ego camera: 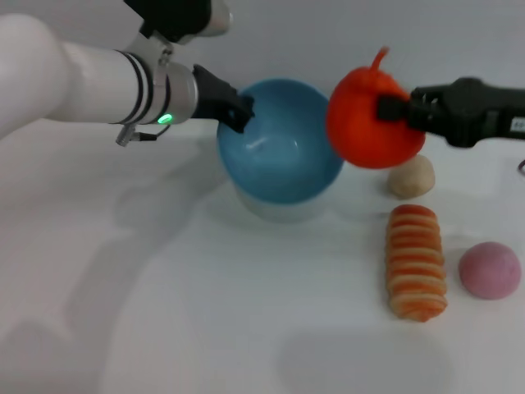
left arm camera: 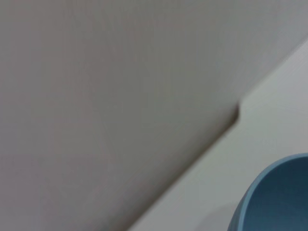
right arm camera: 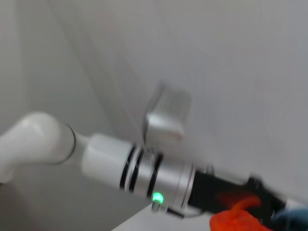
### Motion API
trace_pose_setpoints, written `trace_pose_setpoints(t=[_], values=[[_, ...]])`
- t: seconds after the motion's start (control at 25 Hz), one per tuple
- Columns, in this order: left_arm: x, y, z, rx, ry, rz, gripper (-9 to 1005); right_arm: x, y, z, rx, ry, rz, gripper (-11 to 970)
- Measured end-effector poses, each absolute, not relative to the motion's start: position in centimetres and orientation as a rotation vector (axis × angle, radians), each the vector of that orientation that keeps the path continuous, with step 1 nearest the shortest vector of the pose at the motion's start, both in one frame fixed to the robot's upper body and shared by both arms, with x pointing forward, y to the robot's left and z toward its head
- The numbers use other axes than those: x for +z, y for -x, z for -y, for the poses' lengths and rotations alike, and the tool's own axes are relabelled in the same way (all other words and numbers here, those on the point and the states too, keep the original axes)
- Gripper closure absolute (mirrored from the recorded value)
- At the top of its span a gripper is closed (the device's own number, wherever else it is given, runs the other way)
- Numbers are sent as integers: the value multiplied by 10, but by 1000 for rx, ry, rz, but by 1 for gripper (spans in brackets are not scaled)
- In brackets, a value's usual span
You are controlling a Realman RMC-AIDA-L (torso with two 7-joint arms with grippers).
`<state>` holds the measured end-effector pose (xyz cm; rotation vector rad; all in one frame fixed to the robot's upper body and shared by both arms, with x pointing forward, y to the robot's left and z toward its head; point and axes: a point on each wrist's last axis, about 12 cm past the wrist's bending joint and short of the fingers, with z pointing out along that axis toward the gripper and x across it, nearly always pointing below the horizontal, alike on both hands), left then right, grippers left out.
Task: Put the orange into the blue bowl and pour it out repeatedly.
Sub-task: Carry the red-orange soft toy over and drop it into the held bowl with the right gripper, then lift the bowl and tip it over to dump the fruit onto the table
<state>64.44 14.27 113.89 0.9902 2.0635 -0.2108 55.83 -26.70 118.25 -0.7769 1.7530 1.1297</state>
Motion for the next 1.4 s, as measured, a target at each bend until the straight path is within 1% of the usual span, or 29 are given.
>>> trace_pose_setpoints(t=[0.08,0.16,0.2,0.44,0.6,0.88,0.96,1.08,1.2,1.28,1.4], values=[[1138,-641,-137,-211,-1027,-2092,998,1188,-559,269,1113,780,-1743,937],[1138,-636,-127,-218,-1072,-2109,998,1185,-561,269,1105,774,-1752,935],[1141,-632,-121,-229,-1098,-2116,998,1181,-562,269,1096,776,-1758,935],[1149,-624,-108,-254,-1166,-2125,997,1150,-563,261,1048,826,-1754,931],[1151,-624,-105,-253,-1174,-2112,997,1134,-567,259,1049,774,-1798,928],[1152,-625,-105,-248,-1171,-2103,997,1131,-571,260,1024,743,-1813,923],[1153,-626,-105,-246,-1166,-2096,997,1131,-570,260,1026,742,-1813,756],[1154,-626,-104,-243,-1163,-2085,998,1131,-569,264,1019,726,-1807,640],[1153,-627,-104,-232,-1164,-2071,998,1130,-568,278,946,697,-1773,525],[1152,-628,-104,-225,-1157,-2061,998,1127,-565,295,869,648,-1745,529],[1152,-628,-102,-217,-1156,-2035,998,1121,-551,325,795,531,-1726,534]])
